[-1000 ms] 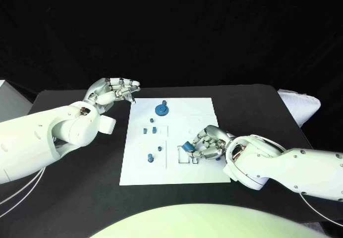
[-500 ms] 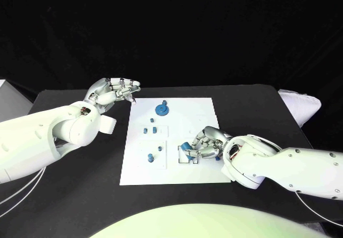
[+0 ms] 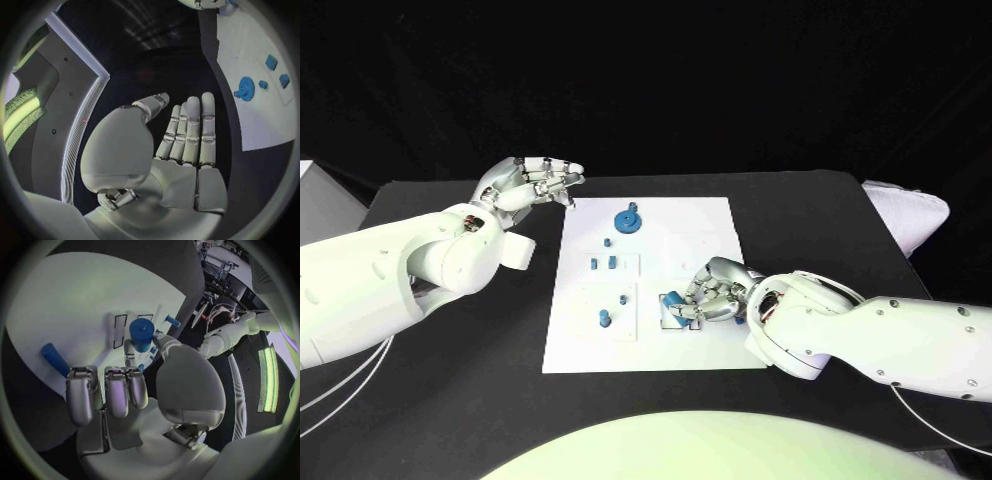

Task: Assemble the parts on the task board

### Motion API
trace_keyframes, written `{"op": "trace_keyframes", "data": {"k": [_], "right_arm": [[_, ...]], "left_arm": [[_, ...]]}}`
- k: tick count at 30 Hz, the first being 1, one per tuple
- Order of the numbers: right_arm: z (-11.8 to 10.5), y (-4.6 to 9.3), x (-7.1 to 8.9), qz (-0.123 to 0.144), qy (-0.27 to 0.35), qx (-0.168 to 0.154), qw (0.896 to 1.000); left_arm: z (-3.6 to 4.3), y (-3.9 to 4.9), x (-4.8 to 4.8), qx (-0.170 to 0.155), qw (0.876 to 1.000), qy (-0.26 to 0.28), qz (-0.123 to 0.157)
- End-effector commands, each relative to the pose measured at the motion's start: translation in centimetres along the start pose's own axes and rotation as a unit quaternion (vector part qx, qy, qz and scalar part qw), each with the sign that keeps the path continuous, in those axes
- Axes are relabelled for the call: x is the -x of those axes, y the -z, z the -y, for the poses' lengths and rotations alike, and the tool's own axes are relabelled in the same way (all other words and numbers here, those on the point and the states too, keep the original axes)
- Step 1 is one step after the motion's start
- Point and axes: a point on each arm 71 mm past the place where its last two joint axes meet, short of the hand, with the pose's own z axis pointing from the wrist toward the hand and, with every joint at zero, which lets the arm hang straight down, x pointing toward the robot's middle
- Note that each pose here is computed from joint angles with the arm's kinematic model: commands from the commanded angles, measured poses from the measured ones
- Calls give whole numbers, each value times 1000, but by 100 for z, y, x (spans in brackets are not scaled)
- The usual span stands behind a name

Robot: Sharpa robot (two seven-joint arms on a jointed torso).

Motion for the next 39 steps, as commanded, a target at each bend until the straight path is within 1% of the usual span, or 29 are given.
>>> {"op": "trace_keyframes", "data": {"k": [1,10,20,23,32,39], "right_arm": [[6,-17,-1,3,6,-2,1000],[-20,-41,-20,6,8,1,1000],[-47,-30,-64,-15,18,13,1000],[-48,-23,-66,-18,21,18,999],[-34,16,-47,-17,30,31,999],[-9,86,-22,-21,24,45,998]], "left_arm": [[7,-4,-21,-2,1000,5,-8],[6,-3,-19,-2,1000,5,-7],[6,-3,-18,-2,1000,5,-7],[6,-2,-16,-2,1000,5,-7],[5,1,-8,-1,1000,4,-6],[3,1,-2,0,1000,4,-5]]}}
